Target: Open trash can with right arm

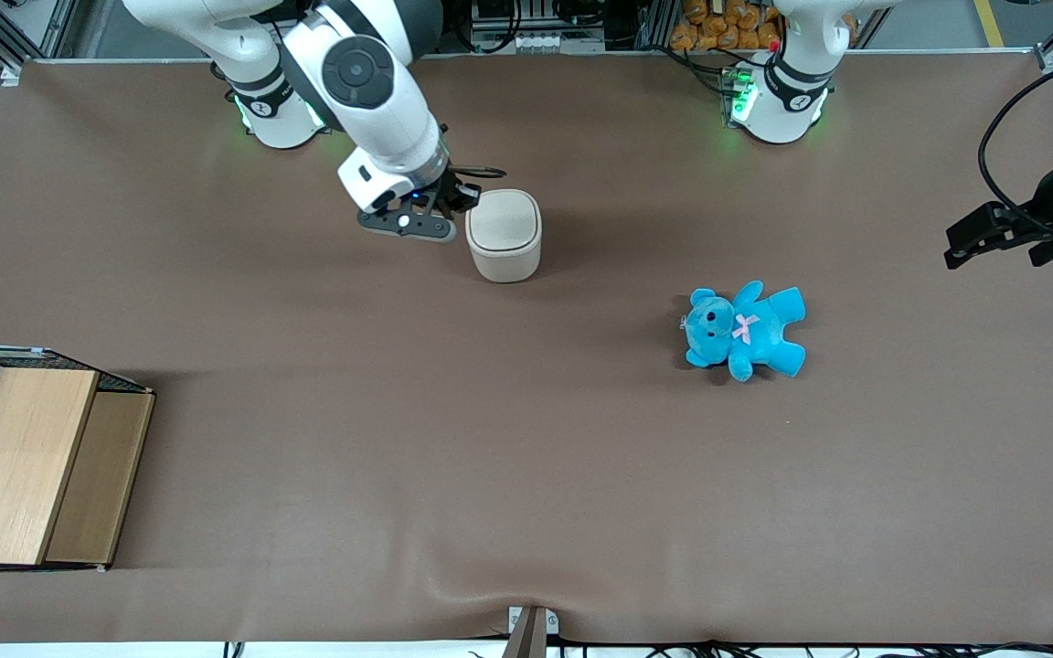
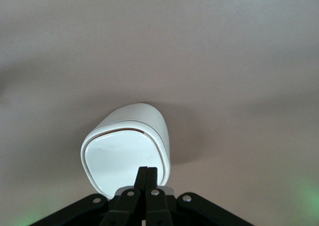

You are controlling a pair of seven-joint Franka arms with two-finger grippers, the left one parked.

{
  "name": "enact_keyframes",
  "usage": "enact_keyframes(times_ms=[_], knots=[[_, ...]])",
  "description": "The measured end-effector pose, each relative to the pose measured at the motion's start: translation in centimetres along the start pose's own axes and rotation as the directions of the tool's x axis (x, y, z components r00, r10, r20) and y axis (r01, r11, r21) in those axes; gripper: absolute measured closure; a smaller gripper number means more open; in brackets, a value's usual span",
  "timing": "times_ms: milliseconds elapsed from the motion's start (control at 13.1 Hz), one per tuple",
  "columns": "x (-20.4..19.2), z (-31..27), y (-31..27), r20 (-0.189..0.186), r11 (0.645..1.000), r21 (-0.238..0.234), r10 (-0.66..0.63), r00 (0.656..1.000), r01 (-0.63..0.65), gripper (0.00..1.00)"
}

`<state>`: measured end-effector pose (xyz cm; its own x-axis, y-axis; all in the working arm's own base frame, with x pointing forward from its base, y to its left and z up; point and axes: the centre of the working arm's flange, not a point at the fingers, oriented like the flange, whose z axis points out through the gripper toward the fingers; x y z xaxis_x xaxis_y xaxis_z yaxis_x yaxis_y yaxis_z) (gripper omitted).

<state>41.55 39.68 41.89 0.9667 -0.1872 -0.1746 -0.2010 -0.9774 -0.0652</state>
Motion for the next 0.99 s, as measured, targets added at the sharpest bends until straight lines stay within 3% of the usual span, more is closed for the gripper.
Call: enact_keyframes(times_ms=[153,458,992], knots=[[-0.5,1.8,-0.5,-0.001,1.0,0.0,0.006,1.0,-0.006,0.99],[-1.1,6.0,-1.8,-0.04,0.998,-0.065,0.009,0.999,-0.012,0.99],[-2.8,9.6,-2.6,-0.019,0.997,-0.081,0.004,1.0,-0.005,0.99]])
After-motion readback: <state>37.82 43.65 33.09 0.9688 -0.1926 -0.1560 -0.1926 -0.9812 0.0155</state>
